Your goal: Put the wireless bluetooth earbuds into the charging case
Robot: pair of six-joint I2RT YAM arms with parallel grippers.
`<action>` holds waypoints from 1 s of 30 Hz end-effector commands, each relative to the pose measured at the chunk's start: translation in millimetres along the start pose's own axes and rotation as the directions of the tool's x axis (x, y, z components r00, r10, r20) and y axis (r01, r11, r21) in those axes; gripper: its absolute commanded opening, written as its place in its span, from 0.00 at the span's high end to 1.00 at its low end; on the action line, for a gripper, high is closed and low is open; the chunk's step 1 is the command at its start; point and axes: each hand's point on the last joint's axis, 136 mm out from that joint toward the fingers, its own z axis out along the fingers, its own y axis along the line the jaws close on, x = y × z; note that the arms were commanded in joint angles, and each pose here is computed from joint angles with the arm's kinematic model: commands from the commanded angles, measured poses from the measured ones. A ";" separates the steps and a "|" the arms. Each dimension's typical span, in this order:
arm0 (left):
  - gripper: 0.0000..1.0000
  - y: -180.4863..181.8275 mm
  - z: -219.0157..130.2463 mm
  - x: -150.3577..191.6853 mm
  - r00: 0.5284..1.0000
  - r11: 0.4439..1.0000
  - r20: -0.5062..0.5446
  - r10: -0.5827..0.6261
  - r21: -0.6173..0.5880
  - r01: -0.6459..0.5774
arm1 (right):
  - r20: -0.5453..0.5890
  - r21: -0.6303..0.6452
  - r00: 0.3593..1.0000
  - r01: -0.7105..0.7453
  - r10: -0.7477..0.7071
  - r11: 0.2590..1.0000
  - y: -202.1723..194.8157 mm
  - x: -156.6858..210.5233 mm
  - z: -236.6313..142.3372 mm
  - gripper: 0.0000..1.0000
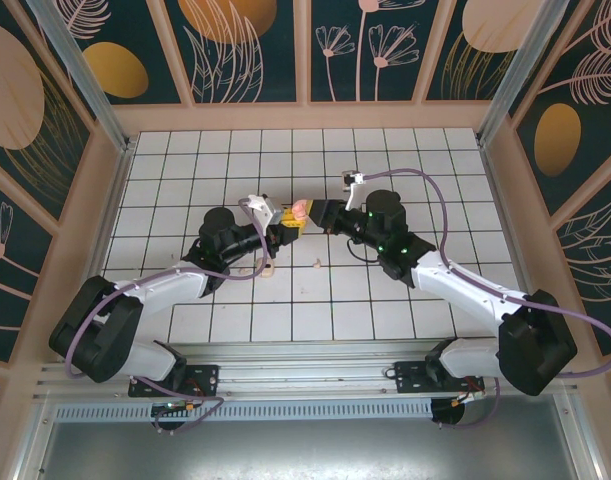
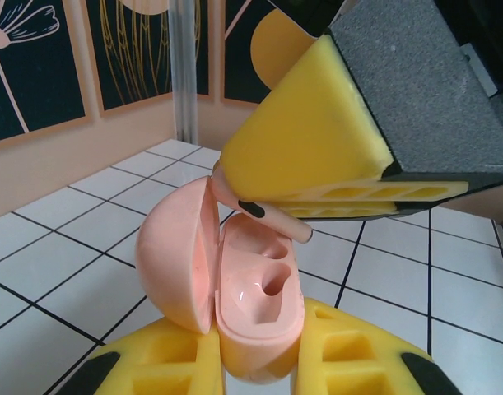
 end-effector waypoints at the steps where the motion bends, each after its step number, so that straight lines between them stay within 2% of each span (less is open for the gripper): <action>1: 0.87 -4.6 4.2 -24.9 0.997 0.999 0.074 0.026 0.026 -0.028 | 0.058 -0.017 0.998 0.017 -0.016 1.000 8.3 -10.4 -4.0 0.79; 7: 0.87 0.6 4.5 -16.7 0.999 1.000 0.039 0.017 -0.004 -0.017 | 0.057 0.000 0.998 0.029 -0.029 1.000 12.7 -18.8 -8.4 0.79; 18: 0.87 5.4 -9.7 16.8 0.993 0.995 -0.098 0.070 -0.070 -0.077 | -0.191 0.235 0.979 -0.021 0.068 0.972 -47.9 21.0 -30.4 0.79; 22: 0.87 3.8 -14.5 24.5 0.990 0.994 -0.123 0.069 -0.072 -0.078 | -0.231 0.355 0.964 -0.042 0.131 0.934 -79.5 38.5 -38.5 0.79; 30: 0.87 2.4 -20.1 25.6 0.988 0.992 -0.133 0.081 -0.082 -0.092 | -0.306 0.582 0.901 -0.078 0.307 0.809 -144.2 95.4 -51.9 0.79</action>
